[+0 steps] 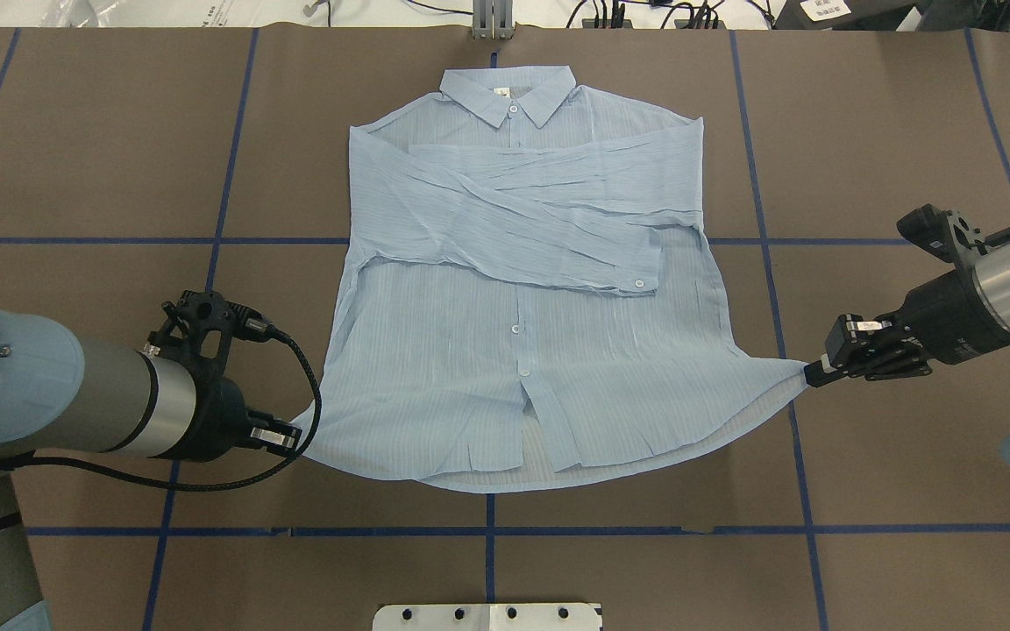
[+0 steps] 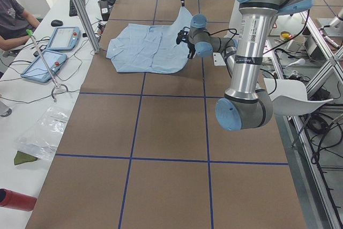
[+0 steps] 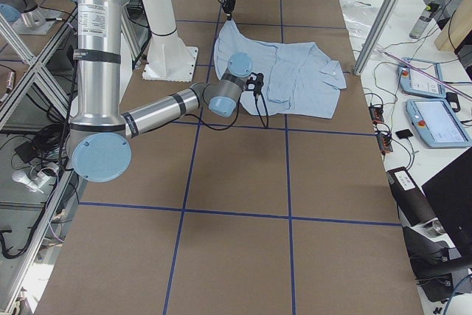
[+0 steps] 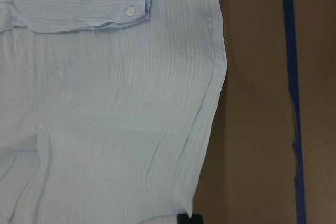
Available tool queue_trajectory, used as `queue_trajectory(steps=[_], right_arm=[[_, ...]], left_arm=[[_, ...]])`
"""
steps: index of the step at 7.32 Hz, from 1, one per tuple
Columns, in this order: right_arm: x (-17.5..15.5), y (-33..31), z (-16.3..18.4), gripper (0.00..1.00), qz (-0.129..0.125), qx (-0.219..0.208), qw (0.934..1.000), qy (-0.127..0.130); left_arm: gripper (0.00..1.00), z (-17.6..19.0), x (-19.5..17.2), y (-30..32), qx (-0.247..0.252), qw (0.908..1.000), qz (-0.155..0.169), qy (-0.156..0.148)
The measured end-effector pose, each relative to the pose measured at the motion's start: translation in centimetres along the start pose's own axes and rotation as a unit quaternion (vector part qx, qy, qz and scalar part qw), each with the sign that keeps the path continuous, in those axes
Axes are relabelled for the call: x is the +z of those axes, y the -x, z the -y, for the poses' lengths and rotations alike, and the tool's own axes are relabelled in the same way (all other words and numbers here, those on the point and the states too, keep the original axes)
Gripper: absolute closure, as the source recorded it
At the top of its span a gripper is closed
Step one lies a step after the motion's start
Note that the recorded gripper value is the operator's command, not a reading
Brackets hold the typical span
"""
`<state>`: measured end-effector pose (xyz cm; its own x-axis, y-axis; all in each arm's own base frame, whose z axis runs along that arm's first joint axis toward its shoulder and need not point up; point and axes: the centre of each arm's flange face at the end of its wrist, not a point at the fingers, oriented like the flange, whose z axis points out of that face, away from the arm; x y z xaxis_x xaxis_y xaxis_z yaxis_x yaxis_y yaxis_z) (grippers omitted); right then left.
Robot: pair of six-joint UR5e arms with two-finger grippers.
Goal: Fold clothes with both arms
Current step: 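Grasp the other hem corner with the left gripper, lifting the hem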
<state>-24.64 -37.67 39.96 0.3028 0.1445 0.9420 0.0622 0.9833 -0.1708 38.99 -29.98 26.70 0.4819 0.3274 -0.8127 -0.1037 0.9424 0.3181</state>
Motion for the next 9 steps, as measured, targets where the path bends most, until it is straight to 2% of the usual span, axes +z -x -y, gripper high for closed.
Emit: queue_trajectory(steps=[7,9], right_arm=[[-0.5,0.0,0.7,1.00,0.002,0.002,1.0000,-0.008],[-0.8,0.7,1.1,1.00,0.007,-0.003,0.9999,-0.014]], left_arm=[[1.00,1.0,-0.3,0.8,-0.005,1.0000,-0.003,0.005],[1.00,1.7,-0.9,0.7,-0.010,0.9999,-0.006,-0.002]])
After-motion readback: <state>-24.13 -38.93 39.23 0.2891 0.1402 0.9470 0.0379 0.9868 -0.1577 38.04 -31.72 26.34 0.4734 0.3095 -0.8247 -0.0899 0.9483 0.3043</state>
